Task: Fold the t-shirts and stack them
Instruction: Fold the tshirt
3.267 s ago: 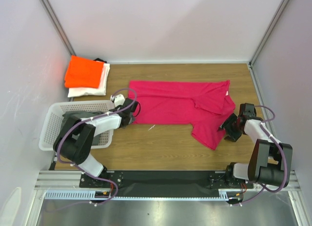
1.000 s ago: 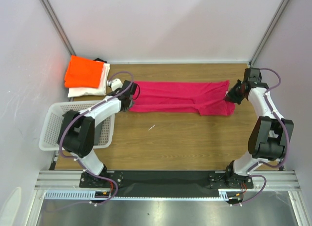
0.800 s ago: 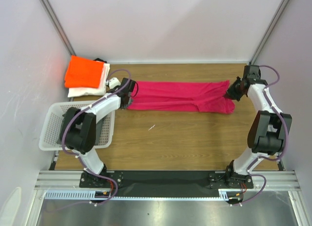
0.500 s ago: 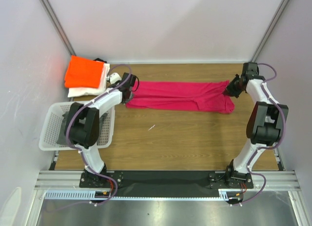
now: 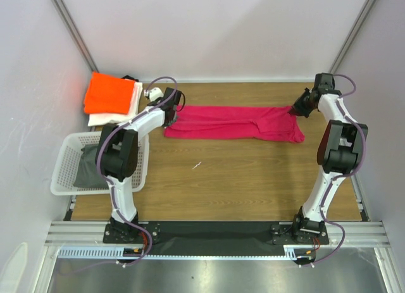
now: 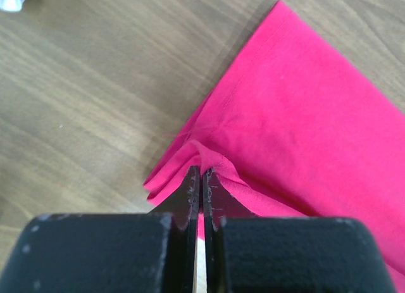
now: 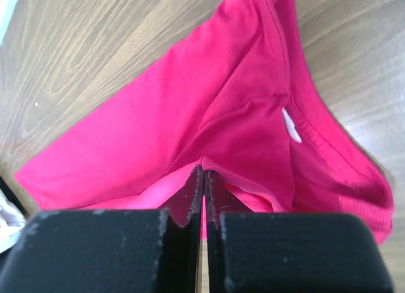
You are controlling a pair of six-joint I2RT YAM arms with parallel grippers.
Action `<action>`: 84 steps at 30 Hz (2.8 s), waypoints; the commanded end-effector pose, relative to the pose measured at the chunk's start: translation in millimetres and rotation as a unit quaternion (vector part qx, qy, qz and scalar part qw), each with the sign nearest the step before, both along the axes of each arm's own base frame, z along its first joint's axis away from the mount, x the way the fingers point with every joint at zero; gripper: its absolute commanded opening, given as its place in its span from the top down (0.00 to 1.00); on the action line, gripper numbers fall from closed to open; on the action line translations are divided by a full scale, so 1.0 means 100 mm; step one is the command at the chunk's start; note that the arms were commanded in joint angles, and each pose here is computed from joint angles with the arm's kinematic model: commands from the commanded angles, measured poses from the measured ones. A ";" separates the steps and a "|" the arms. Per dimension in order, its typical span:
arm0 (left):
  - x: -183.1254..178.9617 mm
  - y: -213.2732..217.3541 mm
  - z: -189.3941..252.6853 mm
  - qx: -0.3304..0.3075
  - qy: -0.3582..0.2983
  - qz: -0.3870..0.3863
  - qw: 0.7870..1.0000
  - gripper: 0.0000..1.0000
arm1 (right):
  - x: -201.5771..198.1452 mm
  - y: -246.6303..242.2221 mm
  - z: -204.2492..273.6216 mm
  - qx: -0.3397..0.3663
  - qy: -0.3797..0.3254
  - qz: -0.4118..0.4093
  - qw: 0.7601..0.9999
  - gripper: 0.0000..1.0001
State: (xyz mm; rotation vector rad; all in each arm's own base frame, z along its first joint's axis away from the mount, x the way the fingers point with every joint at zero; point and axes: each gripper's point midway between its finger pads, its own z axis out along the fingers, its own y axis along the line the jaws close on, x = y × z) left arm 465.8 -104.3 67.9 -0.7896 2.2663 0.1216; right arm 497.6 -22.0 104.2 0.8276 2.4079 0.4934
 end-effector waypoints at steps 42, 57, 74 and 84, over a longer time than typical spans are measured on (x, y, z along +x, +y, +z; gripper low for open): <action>0.27 -0.25 0.82 -0.056 -0.108 -0.097 0.988 0.20 | 0.30 0.13 0.84 0.014 -0.096 0.083 0.992 0.29; 0.29 -0.48 0.18 -0.171 -0.060 -0.009 0.983 0.12 | -0.19 0.17 0.66 0.015 -0.068 0.068 0.995 0.27; 0.99 -0.36 0.14 -0.198 -0.117 0.096 0.968 0.12 | -0.16 0.04 0.66 0.007 -0.065 0.057 0.996 0.26; 1.02 0.05 0.33 -0.123 -0.135 0.103 0.978 0.12 | -0.07 0.04 0.78 0.008 -0.080 0.063 0.995 0.25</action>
